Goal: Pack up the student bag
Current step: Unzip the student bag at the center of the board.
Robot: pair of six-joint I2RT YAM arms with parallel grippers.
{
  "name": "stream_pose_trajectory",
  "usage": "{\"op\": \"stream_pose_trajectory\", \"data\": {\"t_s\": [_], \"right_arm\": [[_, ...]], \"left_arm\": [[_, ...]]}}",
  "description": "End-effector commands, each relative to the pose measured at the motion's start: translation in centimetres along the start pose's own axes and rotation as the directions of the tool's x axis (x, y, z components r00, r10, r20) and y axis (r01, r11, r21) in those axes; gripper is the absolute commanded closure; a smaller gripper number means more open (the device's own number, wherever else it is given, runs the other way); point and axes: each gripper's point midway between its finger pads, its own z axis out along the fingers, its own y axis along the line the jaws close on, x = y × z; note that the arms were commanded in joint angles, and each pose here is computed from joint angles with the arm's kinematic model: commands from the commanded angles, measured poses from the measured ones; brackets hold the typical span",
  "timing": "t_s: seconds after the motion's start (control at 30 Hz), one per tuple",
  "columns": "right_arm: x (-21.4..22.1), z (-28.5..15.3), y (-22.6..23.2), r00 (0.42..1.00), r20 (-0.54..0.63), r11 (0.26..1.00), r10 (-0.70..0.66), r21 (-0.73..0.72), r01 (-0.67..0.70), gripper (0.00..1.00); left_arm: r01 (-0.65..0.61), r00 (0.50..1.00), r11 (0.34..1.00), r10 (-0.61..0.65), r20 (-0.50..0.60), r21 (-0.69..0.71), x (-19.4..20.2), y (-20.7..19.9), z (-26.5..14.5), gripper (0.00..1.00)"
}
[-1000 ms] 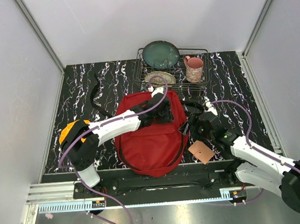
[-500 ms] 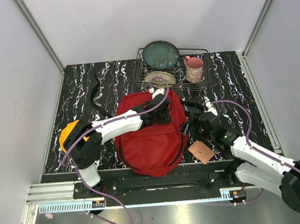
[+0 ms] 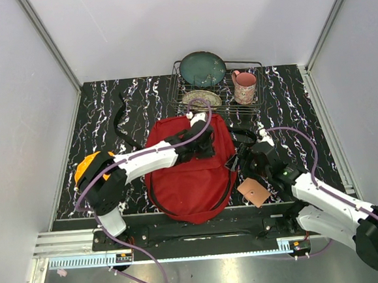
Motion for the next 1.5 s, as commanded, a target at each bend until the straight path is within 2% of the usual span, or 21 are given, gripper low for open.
{"op": "stream_pose_trajectory", "data": {"t_s": [0.0,0.23,0.37,0.63,0.87,1.07,1.3,1.47], "right_arm": [[-1.6,-1.2,2.7,0.999,0.035,0.997,-0.004,-0.083,0.007,0.22],[-3.8,-3.8,4.4,0.990,0.142,0.987,0.014,-0.163,0.009,0.28],[-5.2,-4.4,4.2,0.980,0.200,0.991,0.010,-0.133,0.017,0.28],[-4.5,-3.2,4.4,0.988,0.146,0.992,0.053,-0.117,-0.036,0.29],[-3.5,-2.5,4.8,0.990,0.100,0.985,0.095,-0.155,-0.079,0.35],[-3.2,-2.1,5.1,0.992,0.080,0.984,0.095,-0.160,-0.081,0.35],[-2.5,-1.2,6.2,0.997,0.021,0.979,0.071,-0.194,-0.065,0.45],[-2.4,-0.4,6.8,0.999,-0.002,0.981,0.044,-0.191,-0.043,0.46]], "left_arm": [[0.000,0.994,0.999,-0.006,0.112,0.054,-2.9,-1.3,-2.1,1.00],[0.002,0.992,0.999,-0.009,0.123,0.053,-3.3,-1.3,-2.6,1.00],[0.013,0.989,0.997,-0.024,0.145,0.073,-3.5,-1.3,-3.1,1.00],[0.013,0.987,0.995,-0.028,0.158,0.095,-3.4,-1.3,-3.7,1.00],[0.013,0.987,0.994,-0.030,0.159,0.107,-3.1,-1.1,-4.0,1.00],[0.014,0.985,0.993,-0.033,0.169,0.113,-3.3,-1.2,-4.3,1.00],[0.017,0.983,0.994,-0.036,0.183,0.105,-3.5,-0.8,-4.8,1.00],[0.016,0.980,0.995,-0.035,0.198,0.096,-3.5,-0.2,-5.4,1.00]]}}
